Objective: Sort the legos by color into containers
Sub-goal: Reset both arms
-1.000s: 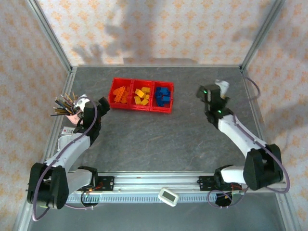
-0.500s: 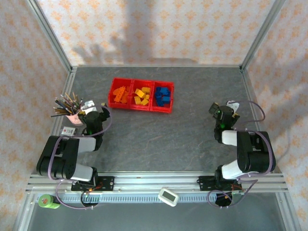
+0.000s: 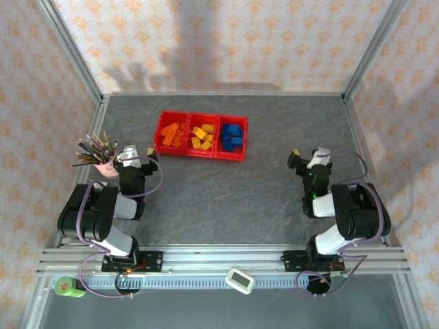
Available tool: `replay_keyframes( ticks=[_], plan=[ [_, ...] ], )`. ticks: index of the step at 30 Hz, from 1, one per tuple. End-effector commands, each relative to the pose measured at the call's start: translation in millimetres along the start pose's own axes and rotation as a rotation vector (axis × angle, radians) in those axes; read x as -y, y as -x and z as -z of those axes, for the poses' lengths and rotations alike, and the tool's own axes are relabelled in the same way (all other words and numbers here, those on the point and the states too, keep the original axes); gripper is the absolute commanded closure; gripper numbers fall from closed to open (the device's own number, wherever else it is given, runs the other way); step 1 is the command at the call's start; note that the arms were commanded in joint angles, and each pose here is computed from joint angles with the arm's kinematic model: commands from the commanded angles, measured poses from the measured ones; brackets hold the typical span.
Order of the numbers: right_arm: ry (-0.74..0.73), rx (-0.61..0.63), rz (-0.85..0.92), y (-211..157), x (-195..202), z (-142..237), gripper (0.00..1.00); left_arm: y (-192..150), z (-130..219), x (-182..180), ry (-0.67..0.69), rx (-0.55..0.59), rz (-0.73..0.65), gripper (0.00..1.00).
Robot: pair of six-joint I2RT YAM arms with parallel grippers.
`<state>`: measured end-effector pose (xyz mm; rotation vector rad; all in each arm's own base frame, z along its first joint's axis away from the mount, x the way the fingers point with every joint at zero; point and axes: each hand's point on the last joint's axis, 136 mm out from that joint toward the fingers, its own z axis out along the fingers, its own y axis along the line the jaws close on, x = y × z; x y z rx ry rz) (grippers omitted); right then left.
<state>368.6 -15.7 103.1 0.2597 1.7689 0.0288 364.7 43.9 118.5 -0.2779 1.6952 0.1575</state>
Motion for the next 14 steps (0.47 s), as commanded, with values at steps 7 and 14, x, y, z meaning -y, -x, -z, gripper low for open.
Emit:
replay_keyframes(
  ticks=[7,14],
  plan=[
    [-0.006,0.074,0.014,21.6,-2.5,-2.2,0.0,16.0,-1.8,3.4,-0.021,0.059,0.015,0.0],
    [-0.002,0.075,0.013,21.6,-2.7,-1.7,0.0,15.5,-1.9,3.4,-0.021,0.057,0.014,0.0]
  ],
)
